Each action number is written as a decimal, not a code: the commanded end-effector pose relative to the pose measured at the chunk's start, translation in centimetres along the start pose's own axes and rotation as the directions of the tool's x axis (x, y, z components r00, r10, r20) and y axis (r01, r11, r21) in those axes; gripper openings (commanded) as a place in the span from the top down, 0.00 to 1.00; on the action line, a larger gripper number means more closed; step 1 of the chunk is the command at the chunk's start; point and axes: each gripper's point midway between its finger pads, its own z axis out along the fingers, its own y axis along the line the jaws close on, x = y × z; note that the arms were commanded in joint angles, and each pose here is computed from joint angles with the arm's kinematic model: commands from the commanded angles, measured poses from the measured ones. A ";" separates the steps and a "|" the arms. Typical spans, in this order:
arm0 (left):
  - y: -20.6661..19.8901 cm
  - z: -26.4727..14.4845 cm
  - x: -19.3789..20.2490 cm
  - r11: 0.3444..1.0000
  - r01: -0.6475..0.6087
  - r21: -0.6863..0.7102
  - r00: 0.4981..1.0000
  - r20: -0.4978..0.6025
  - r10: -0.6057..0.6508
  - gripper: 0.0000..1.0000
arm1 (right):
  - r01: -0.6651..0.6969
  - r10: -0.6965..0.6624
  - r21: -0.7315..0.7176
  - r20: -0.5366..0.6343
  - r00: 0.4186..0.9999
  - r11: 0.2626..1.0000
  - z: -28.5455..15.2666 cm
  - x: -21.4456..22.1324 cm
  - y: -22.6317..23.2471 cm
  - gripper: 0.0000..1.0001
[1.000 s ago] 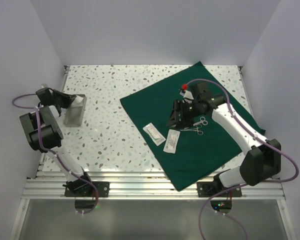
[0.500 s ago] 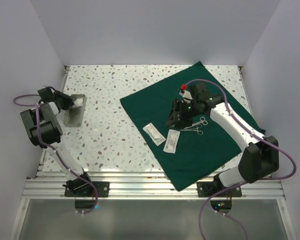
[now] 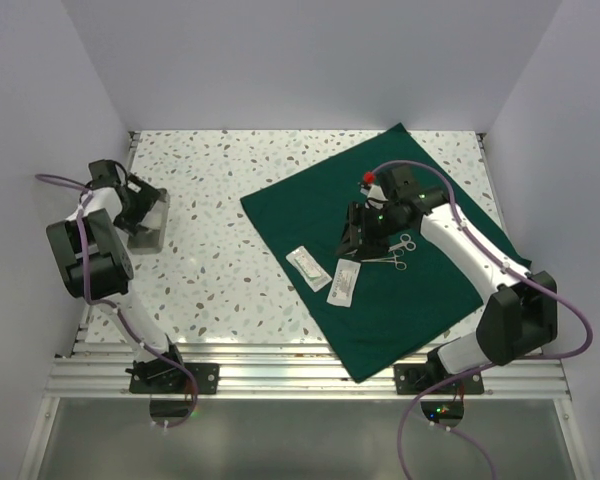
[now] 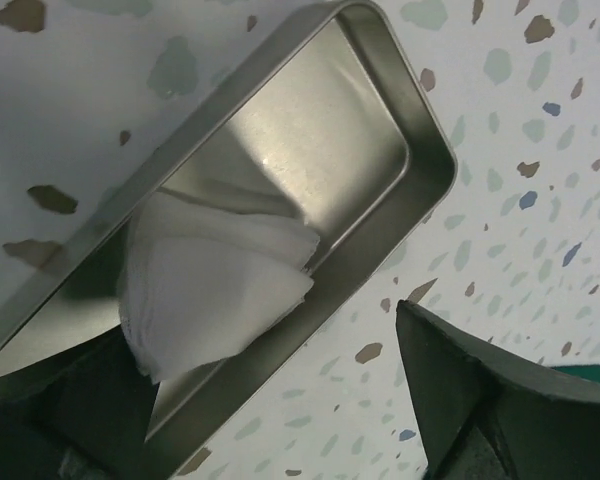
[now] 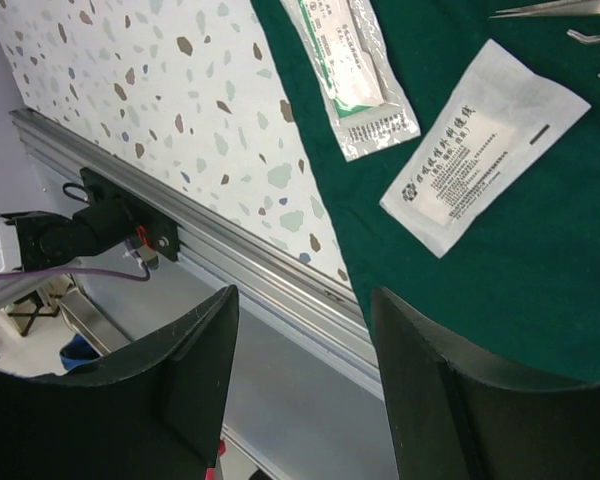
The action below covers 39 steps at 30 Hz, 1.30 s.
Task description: Prepare the surgical pack
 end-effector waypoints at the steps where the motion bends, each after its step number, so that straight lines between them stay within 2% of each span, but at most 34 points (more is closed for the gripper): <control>1: 0.9 -3.4 -2.0 0.993 -0.042 -0.112 0.995 0.084 0.051 0.02 | 0.039 -0.039 0.029 0.000 0.999 0.999 -1.4 -0.1 0.1 0.40; 2: 0.8 -3.7 -3.0 0.991 -0.042 -0.128 0.992 0.113 0.057 0.02 | 0.046 -0.046 0.021 0.007 0.999 0.999 -1.7 0.2 0.2 0.40; 3: 1.5 -3.5 -2.3 0.986 -0.043 -0.160 0.996 0.067 0.055 0.02 | 0.051 -0.051 0.014 0.014 0.999 0.999 -1.9 0.3 0.3 0.40; 6: 1.5 -4.2 -3.1 0.974 -0.067 -0.215 0.993 0.078 0.085 0.01 | 0.053 -0.054 0.010 0.020 0.998 0.999 -2.2 0.9 0.2 0.40; 10: 0.7 -5.5 -2.8 0.976 -0.116 -0.186 0.987 0.088 0.134 0.01 | 0.042 -0.042 0.004 0.015 0.999 0.999 -2.1 1.6 0.0 0.40; 14: 0.2 -8.7 -2.2 0.971 -0.143 -0.189 0.979 0.116 0.167 0.03 | 0.035 -0.035 0.052 0.008 0.999 0.998 -1.7 2.0 -1.6 0.42; 16: -1.0 -10.1 -1.4 0.969 -0.196 -0.151 0.967 0.134 0.216 0.06 | 0.033 -0.033 0.065 0.003 0.999 0.997 -1.3 2.4 -2.5 0.47; 17: -1.9 -11.4 -0.4 0.968 -0.226 -0.112 0.960 0.141 0.240 0.08 | 0.020 -0.019 0.068 -0.020 1.000 0.997 -0.7 3.3 -3.4 0.50; 19: -3.9 -12.6 3.5 0.952 -0.307 0.001 0.948 0.089 0.306 0.13 | 0.003 -0.002 0.068 -0.023 1.000 0.998 0.5 4.2 -4.6 0.58; 20: -3.5 -11.9 5.1 0.947 -0.321 -0.002 0.946 0.053 0.321 0.14 | 0.002 0.000 0.081 -0.020 1.000 0.997 0.8 4.3 -5.3 0.58; 21: -5.4 -13.2 7.6 0.928 -0.359 0.103 0.933 0.032 0.358 0.14 | -0.001 0.003 0.093 -0.018 1.000 0.996 1.1 4.3 -5.9 0.59; 22: -5.9 -13.6 9.4 0.921 -0.358 0.154 0.932 0.006 0.362 0.14 | -0.005 0.008 0.103 -0.022 1.000 0.995 1.6 4.5 -6.6 0.58; 23: -6.1 -14.4 13.0 0.896 -0.380 0.229 0.917 -0.032 0.397 0.14 | -0.033 0.037 0.098 -0.035 0.999 0.995 2.0 4.8 -7.5 0.57; 26: -5.6 -16.0 18.3 0.864 -0.376 0.336 0.901 -0.087 0.426 0.14 | -0.040 0.041 0.045 -0.039 0.998 0.998 3.6 4.1 -7.7 0.53; 27: -6.3 -16.9 21.3 0.824 -0.404 0.396 0.870 -0.111 0.480 0.14 | -0.030 0.031 0.039 -0.020 0.999 0.999 4.2 3.5 -7.8 0.52; 29: -5.8 -18.3 24.4 0.799 -0.382 0.464 0.861 -0.137 0.490 0.15 | -0.037 0.038 0.053 -0.032 0.999 0.998 5.1 3.8 -8.8 0.52; 30: -5.9 -19.2 26.5 0.775 -0.388 0.499 0.840 -0.155 0.521 0.16 | -0.042 0.045 0.055 -0.054 0.998 0.998 5.9 4.0 -9.4 0.52; 33: -5.5 -21.1 29.5 0.735 -0.377 0.564 0.813 -0.179 0.554 0.16 | -0.033 0.036 0.039 -0.057 0.998 0.999 7.3 4.0 -10.0 0.52; 39: -5.6 -22.7 30.7 0.696 -0.365 0.618 0.791 -0.188 0.582 0.21 | -0.071 0.071 -0.006 -0.039 0.997 0.997 8.8 3.1 -9.8 0.57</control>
